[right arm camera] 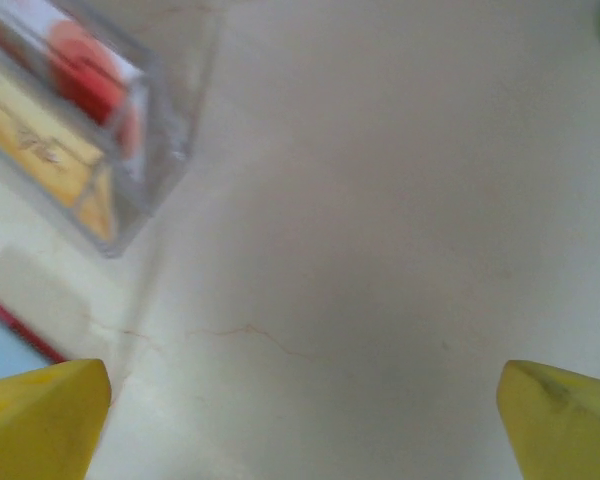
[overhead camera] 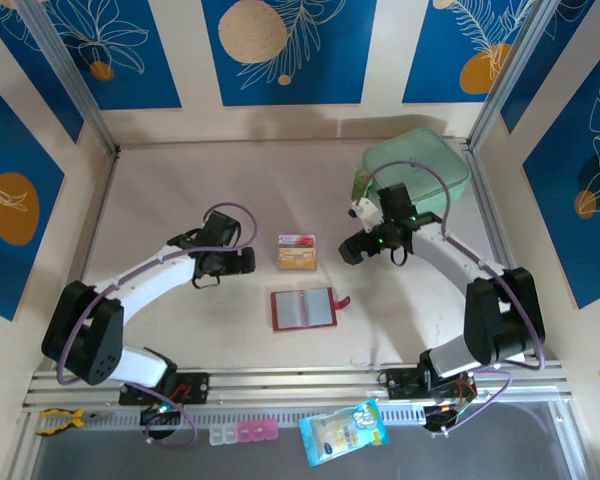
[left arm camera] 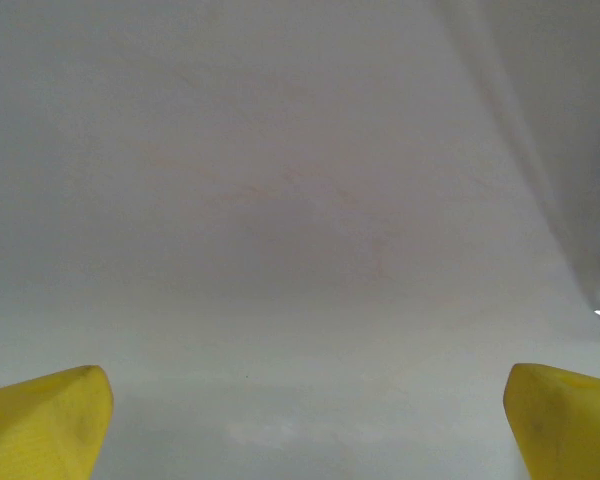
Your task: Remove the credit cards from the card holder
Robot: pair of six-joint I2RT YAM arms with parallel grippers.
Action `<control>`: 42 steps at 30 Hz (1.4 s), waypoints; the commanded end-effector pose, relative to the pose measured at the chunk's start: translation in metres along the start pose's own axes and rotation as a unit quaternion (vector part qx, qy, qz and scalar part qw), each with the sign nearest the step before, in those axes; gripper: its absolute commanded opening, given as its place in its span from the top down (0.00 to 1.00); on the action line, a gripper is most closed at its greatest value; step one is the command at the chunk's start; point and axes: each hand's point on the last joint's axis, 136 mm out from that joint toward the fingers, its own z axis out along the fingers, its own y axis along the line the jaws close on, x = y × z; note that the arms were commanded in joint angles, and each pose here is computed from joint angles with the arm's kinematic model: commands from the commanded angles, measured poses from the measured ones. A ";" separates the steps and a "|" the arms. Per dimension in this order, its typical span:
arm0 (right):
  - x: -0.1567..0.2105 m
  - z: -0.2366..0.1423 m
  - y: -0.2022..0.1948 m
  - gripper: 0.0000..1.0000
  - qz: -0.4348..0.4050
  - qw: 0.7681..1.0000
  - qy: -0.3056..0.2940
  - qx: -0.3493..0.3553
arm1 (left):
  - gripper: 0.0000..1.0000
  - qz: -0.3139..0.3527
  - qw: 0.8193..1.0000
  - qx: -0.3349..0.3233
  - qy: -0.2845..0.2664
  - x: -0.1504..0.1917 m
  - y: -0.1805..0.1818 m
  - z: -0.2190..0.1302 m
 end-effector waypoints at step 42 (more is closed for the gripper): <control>-0.004 -0.010 -0.124 0.01 0.153 0.926 -0.308 0.158 | 0.01 0.103 0.916 -0.029 -0.386 -0.100 0.094 0.019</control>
